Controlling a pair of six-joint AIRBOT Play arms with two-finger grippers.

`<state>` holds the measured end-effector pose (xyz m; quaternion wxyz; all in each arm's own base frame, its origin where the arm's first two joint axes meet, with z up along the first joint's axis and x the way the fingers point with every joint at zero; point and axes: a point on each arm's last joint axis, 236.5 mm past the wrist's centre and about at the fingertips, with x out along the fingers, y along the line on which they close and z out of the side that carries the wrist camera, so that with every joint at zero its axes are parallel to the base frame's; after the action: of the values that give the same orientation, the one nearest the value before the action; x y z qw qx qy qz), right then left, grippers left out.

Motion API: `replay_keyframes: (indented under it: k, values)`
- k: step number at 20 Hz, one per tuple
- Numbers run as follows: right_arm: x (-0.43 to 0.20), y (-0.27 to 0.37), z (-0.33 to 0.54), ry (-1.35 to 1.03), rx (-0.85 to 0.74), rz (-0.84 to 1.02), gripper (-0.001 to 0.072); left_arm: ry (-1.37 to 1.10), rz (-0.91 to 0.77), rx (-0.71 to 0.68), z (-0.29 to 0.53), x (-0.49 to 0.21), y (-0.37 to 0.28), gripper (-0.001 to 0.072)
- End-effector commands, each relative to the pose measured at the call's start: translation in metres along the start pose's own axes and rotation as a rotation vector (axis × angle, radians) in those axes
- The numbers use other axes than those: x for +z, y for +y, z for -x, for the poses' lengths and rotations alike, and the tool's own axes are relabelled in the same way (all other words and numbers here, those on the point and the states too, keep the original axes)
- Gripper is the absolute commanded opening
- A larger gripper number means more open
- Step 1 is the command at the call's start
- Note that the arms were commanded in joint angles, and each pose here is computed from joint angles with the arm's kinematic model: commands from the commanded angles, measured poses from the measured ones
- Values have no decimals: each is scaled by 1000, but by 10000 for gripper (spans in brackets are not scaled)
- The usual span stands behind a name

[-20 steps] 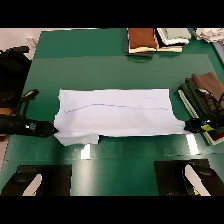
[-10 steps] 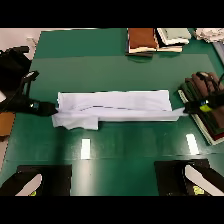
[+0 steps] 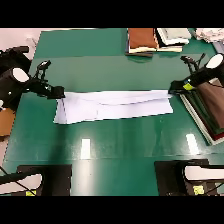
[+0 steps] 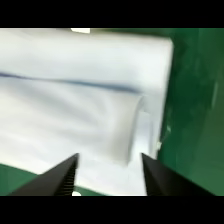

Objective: Fold the shirts.

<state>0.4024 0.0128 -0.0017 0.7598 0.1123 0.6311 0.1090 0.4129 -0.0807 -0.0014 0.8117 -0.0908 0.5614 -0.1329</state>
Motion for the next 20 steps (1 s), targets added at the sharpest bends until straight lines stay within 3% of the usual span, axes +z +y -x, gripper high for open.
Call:
replay_keyframes:
  k: [1,2,3,4,9,16,17,20]
  values:
    - [31,15,2,-67,120,-28,532,-16,41,-10,4,17,-4,534]
    - [28,12,7,-70,134,-22,532,-13,35,-16,9,19,-7,531]
    - [20,2,10,-63,129,-30,532,-12,39,-39,13,21,-13,317]
    - [9,-9,11,-59,128,-45,532,-19,29,-62,15,22,-20,32]
    - [-56,-73,-12,12,172,-258,533,-44,-8,-170,13,26,-66,28]
    - [-55,-36,-73,73,400,-341,498,-20,-120,-239,-35,6,-161,28]
    - [-50,-29,-80,80,404,-323,426,3,-132,-246,-45,-2,-172,27]
    - [-30,-6,-74,62,401,-182,41,28,-167,-264,-70,-18,-199,27]
